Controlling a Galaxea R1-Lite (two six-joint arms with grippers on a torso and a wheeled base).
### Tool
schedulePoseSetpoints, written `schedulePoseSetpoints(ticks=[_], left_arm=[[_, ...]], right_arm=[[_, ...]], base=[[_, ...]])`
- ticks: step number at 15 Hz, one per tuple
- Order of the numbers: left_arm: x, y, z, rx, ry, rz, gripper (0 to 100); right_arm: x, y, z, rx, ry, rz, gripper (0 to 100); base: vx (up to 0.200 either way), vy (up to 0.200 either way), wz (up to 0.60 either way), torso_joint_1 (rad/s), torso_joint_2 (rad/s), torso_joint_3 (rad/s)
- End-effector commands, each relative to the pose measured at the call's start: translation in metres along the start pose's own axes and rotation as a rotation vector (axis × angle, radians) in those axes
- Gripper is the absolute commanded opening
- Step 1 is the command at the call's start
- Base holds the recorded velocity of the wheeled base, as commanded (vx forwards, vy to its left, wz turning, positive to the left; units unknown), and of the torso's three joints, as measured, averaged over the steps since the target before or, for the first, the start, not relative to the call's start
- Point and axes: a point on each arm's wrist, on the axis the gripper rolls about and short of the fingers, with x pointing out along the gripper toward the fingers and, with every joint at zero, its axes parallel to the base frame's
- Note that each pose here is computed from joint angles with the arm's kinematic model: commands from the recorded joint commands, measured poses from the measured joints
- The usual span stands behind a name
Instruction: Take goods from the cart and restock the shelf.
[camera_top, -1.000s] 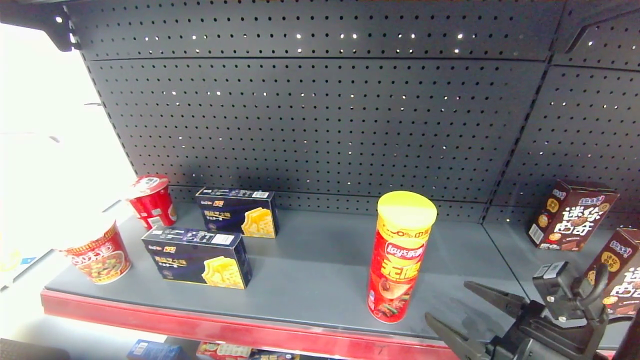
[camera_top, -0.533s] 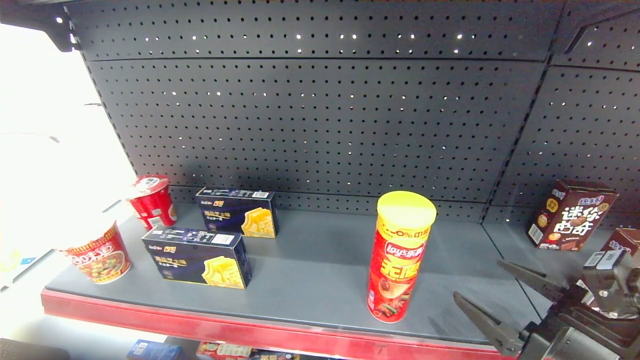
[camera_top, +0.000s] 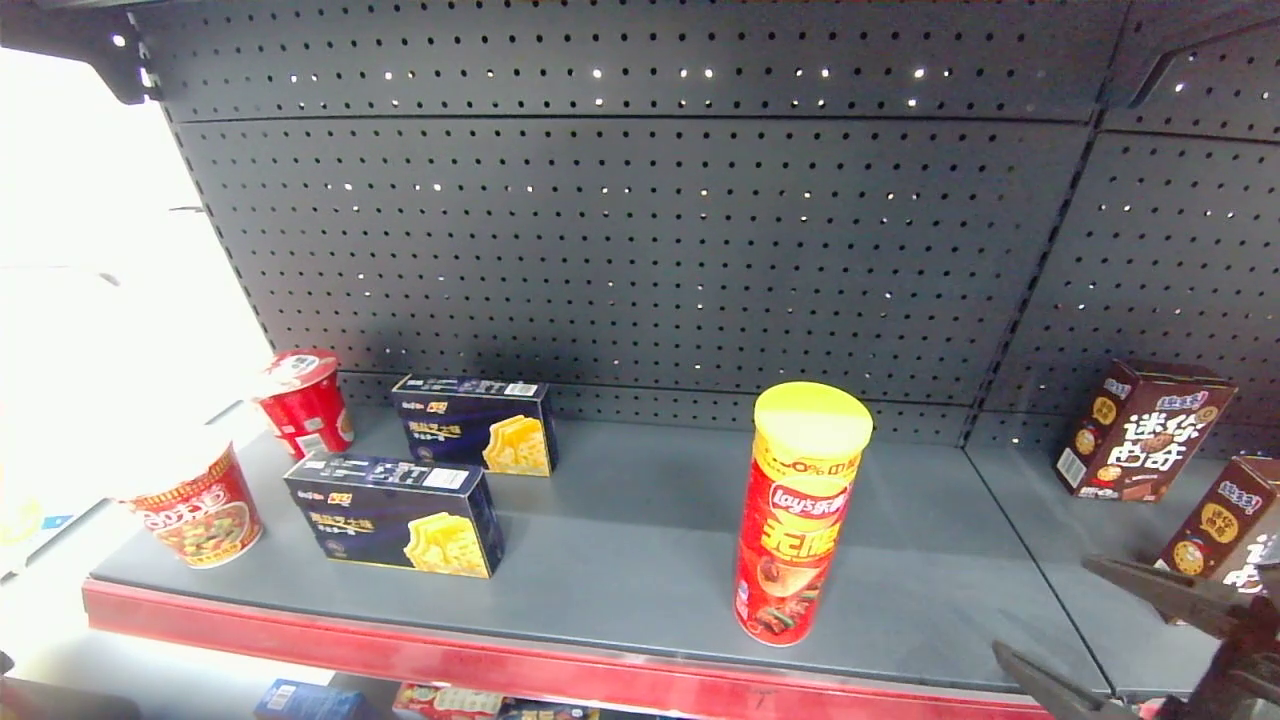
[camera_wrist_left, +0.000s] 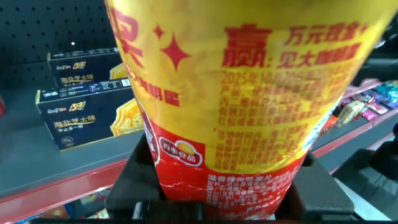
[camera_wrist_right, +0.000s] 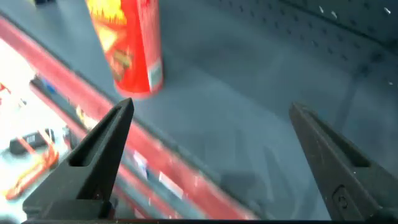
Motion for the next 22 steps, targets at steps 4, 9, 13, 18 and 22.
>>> schedulePoseSetpoints(ticks=[4,9,13,18,22], left_arm=[[0.024,0.006,0.011,0.032,0.066,-0.041,0],[0.069,0.016,0.037,0.057,0.065,-0.085,0],[0.098,0.022,0.035,0.045,0.101,-0.102,0],[0.126,0.022,0.040,0.038,0.141,-0.152,0],[0.137,0.019,0.037,0.030,0.176,-0.181,0]], right_arm=[[-0.062,-0.014,0.017,0.049,-0.236,-0.151,100],[-0.087,-0.015,-0.013,0.054,-0.250,-0.232,100],[-0.108,-0.013,-0.037,0.049,-0.272,-0.216,100],[-0.128,-0.009,-0.069,0.043,-0.275,-0.163,100],[-0.124,-0.006,-0.095,0.035,-0.183,-0.160,100]], base=[[0.000,0.000,0.00,0.000,0.00,0.000],[0.000,0.000,0.00,0.000,0.00,0.000],[0.000,0.000,0.00,0.000,0.00,0.000],[0.000,0.000,0.00,0.000,0.00,0.000],[0.000,0.000,0.00,0.000,0.00,0.000]])
